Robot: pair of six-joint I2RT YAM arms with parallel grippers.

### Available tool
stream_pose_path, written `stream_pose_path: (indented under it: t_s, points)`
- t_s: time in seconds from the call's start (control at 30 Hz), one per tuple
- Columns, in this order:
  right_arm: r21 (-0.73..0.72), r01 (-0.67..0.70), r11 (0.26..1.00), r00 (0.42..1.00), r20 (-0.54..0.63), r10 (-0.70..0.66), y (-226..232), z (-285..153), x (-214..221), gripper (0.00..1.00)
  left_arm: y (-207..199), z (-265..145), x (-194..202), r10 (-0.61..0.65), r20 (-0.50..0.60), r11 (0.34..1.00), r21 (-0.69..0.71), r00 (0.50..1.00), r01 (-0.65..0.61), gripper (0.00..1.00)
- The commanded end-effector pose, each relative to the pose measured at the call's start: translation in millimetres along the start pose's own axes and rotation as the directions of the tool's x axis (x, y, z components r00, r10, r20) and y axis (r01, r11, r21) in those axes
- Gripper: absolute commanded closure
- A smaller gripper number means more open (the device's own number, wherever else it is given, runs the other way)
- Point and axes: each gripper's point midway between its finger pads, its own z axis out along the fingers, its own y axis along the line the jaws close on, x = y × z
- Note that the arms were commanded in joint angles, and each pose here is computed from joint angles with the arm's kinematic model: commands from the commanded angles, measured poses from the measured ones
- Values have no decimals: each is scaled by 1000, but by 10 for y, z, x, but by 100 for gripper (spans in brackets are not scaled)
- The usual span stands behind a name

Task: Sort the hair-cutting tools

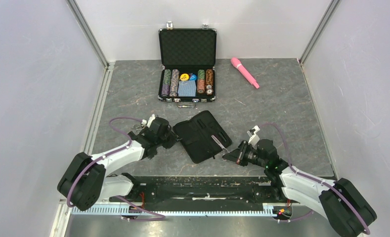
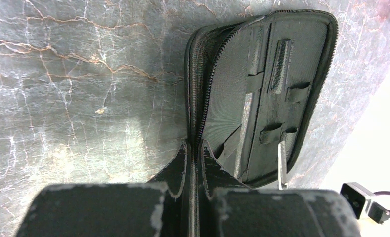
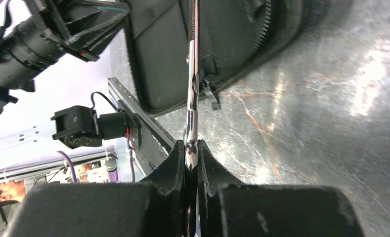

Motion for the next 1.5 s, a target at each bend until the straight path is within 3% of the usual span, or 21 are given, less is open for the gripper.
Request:
stream_pose_path:
  t_s: [0.0, 0.4, 1.0, 1.23, 1.47]
  points:
    - [72, -33, 997, 999, -41, 36, -208, -40, 125, 100, -164, -48, -160, -8, 65, 999, 34, 998, 6, 98]
    - [86, -49, 995, 996, -72, 55, -139, 25, 89, 100, -236, -61, -196, 0, 74, 999, 47, 997, -3, 98]
    - [30, -99, 995, 993, 72, 97, -83, 152, -179, 94, -224, -102, -125, -10, 42, 998, 66, 999, 7, 98]
    - [45, -49, 998, 998, 39, 47, -54, 247, -215, 76, -232, -82, -97, -12, 27, 997, 71, 1000, 10, 98]
    - [218, 73, 973, 997, -46, -64, -277, 210, -194, 45, -176, -64, -108, 0, 41, 998, 57, 999, -3, 98]
